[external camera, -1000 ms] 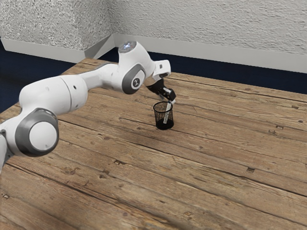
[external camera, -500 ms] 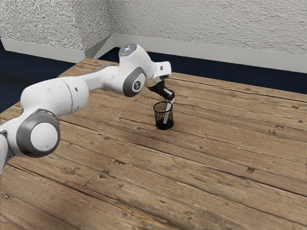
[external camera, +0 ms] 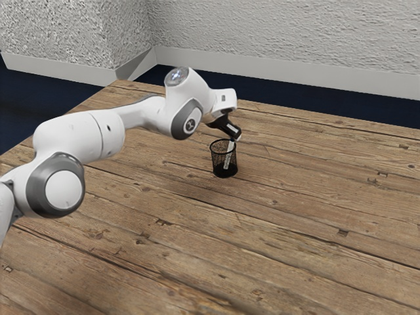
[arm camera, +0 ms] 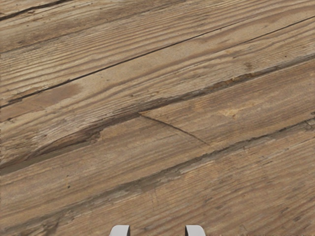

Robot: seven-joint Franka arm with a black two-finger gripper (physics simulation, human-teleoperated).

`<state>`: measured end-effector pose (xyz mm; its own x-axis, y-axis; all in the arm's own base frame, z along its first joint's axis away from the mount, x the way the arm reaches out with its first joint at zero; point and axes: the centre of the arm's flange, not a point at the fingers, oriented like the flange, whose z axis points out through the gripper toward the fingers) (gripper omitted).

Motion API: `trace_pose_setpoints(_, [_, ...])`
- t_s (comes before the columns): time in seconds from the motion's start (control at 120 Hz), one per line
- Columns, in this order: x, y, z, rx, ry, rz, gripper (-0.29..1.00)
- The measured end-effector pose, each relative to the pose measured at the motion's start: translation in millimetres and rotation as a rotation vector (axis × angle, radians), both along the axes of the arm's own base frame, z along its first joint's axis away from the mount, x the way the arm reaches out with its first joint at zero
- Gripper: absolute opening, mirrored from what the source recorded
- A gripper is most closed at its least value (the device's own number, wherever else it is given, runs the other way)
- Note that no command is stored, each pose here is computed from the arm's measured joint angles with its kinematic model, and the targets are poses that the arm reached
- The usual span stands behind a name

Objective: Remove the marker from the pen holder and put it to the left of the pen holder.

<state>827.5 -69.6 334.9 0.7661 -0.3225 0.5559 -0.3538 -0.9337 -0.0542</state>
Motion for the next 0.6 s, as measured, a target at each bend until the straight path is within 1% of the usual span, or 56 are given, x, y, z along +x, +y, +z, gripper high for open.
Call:
trace_pose_setpoints(0.1, [0, 1, -1, 0.007, -0.002, -0.002, 0.07])
trace_pose_setpoints(0.225, [0, 0, -2, 0.012, -0.005, -0.005, 0.00])
trace_pose_setpoints(0.342, [0, 0, -1, 0.016, -0.008, 0.000, -0.04])
trace_pose_setpoints(0.6, [0, 10, 18, 0.050, -0.038, 0.022, -0.07])
